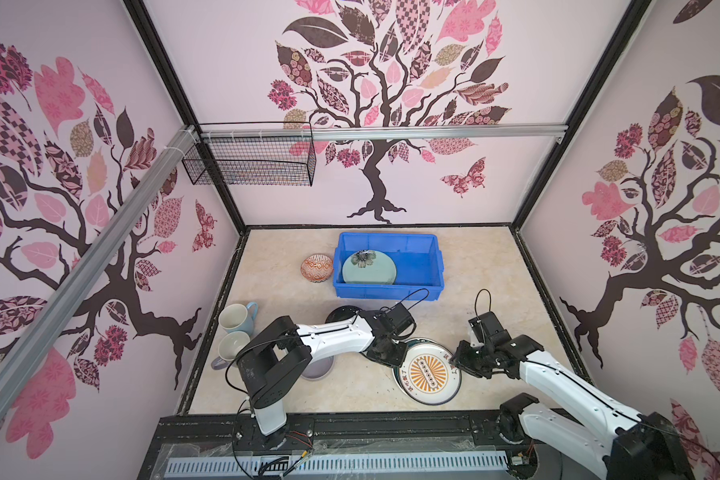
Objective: Place the mixed dishes into the plastic bin
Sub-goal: 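Lift the sunburst plate on edge with the right gripper while left withdraws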
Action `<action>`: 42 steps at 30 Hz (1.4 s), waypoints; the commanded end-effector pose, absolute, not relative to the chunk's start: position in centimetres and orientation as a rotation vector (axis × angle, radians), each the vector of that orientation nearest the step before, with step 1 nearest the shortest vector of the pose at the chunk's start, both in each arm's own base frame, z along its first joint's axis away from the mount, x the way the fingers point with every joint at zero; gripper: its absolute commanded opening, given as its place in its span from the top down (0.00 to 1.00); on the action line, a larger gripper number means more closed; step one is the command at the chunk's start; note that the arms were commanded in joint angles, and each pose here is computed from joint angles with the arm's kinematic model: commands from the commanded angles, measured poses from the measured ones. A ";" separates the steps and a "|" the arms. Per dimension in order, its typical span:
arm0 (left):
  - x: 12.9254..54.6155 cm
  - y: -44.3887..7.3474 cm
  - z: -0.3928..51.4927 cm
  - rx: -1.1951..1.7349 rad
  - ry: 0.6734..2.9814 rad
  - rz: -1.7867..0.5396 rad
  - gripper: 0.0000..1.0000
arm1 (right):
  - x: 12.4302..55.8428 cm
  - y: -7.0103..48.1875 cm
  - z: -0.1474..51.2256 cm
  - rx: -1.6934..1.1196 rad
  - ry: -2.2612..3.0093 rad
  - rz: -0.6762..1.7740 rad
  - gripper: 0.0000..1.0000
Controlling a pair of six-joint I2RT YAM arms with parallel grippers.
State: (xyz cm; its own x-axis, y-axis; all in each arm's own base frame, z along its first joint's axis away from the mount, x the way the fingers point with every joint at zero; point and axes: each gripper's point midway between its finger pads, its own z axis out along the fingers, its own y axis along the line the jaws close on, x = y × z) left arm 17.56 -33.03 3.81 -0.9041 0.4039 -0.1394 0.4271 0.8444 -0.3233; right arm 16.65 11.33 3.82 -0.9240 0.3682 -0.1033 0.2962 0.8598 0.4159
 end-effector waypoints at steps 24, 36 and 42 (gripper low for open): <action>17.9 -34.8 3.9 0.681 2.962 -0.583 0.99 | 15.1 10.7 4.1 0.585 2.862 0.593 1.00; 20.9 -32.4 8.2 0.578 2.900 -0.579 0.75 | 17.3 11.3 8.9 0.519 2.748 0.644 1.00; 22.0 -31.5 12.1 0.560 2.823 -0.599 0.46 | 18.5 12.2 11.0 0.473 2.703 0.698 1.00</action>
State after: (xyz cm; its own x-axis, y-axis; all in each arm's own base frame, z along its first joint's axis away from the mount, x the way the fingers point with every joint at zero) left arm 21.35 -31.18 8.67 -0.9248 0.3228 -0.2013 0.3745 0.8650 -0.3338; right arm 17.75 11.85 9.24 -0.8991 0.4012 -0.1751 0.2713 0.8246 0.4965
